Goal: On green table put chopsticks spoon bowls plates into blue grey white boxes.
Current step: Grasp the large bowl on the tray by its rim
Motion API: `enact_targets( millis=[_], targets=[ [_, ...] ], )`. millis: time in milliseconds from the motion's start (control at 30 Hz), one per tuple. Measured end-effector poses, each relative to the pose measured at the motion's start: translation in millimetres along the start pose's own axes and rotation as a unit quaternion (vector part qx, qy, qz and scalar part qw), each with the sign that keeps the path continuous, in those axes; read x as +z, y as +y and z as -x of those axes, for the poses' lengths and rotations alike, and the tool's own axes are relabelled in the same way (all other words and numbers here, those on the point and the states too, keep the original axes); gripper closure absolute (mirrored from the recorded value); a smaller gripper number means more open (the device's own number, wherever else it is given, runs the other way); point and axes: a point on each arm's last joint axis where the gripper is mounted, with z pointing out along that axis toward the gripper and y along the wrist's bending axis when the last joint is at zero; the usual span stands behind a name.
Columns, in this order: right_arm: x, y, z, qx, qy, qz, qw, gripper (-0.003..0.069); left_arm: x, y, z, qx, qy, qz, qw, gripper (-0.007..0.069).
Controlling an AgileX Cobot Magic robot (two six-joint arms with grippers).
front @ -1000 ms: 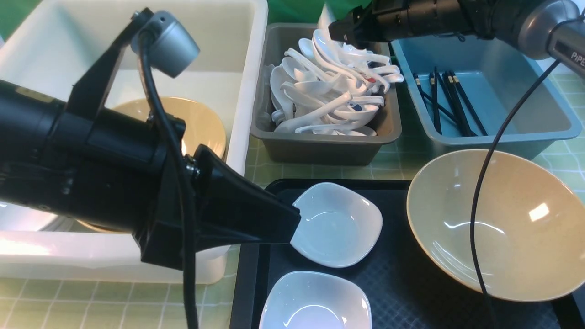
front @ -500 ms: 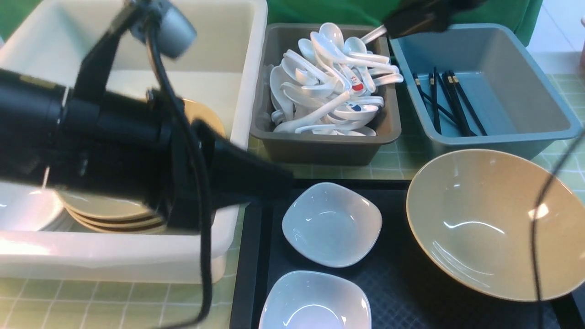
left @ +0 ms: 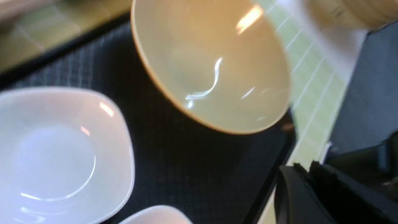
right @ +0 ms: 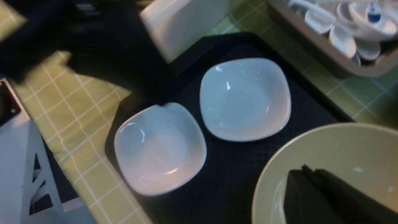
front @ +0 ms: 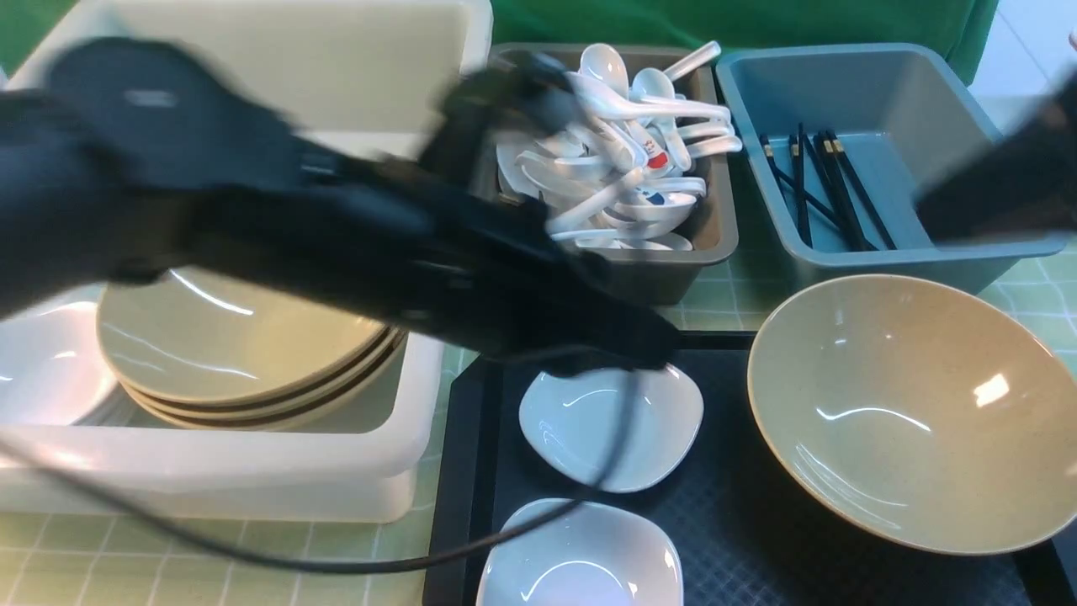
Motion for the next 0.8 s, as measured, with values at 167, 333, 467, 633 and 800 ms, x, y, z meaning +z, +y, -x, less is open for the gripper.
enact_targets(
  millis=[167,333,467,633,800],
  targets=[
    [-5,18,-38,0.022,-0.007,-0.008,1.000,0.0634,47,6,26,-0.011,0.057,0.062,0.996,0.0456],
    [-8,30,-66,0.024,-0.001,-0.014,1.000,0.0634,95,34,54,-0.074,0.097,0.133,0.984,0.0234],
    [-11,31,-76,0.013,0.013,-0.037,0.999,0.0632,122,48,63,-0.082,0.122,0.137,0.980,0.0113],
    [-14,26,-81,0.022,0.038,-0.071,0.997,0.0629,159,60,68,-0.095,0.132,0.102,0.981,0.0048],
    [-14,25,-83,0.029,0.043,-0.080,0.995,0.0622,182,70,63,-0.099,0.143,0.078,0.982,0.0122]
  ],
)
